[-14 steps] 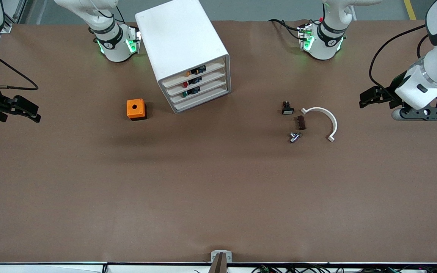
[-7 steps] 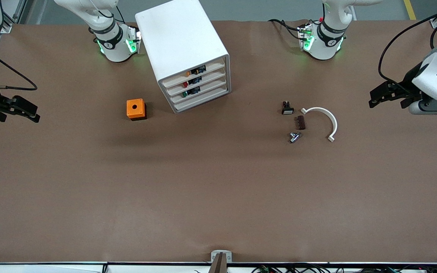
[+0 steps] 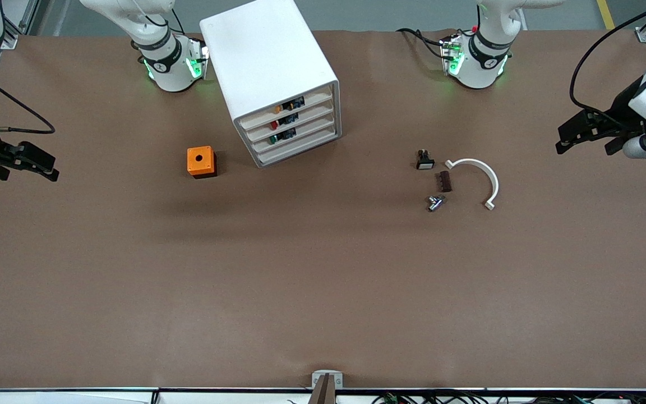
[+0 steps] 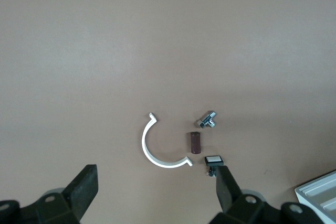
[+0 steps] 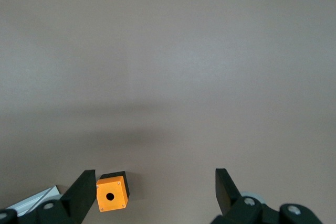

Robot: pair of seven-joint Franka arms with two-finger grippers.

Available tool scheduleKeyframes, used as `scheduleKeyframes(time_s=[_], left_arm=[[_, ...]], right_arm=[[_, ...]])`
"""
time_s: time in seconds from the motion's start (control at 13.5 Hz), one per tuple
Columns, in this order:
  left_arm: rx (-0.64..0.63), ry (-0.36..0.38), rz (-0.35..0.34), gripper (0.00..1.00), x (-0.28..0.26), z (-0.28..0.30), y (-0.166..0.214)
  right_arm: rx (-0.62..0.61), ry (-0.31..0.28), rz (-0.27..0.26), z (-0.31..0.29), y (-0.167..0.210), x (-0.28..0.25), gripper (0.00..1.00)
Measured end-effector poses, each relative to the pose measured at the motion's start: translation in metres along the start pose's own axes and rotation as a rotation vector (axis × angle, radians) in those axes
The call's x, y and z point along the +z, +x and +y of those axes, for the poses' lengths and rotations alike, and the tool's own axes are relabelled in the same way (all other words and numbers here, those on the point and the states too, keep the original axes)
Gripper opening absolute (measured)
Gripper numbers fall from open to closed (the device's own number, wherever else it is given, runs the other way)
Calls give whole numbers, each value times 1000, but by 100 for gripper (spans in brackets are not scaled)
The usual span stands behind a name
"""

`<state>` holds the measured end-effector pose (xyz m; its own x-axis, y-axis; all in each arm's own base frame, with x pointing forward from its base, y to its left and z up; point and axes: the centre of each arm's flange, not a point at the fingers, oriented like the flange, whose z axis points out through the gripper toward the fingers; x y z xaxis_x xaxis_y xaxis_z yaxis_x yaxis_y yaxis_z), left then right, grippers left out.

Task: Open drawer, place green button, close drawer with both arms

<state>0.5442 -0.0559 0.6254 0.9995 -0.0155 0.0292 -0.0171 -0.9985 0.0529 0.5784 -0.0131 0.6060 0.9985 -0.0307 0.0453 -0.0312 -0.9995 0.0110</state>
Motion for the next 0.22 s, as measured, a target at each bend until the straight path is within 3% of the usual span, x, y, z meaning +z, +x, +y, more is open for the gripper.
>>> scheduleKeyframes(time_s=[0.22], left_arm=[[0, 1, -7, 100, 1, 0, -1]], right_arm=[[0, 0, 27, 0, 3, -3, 100]])
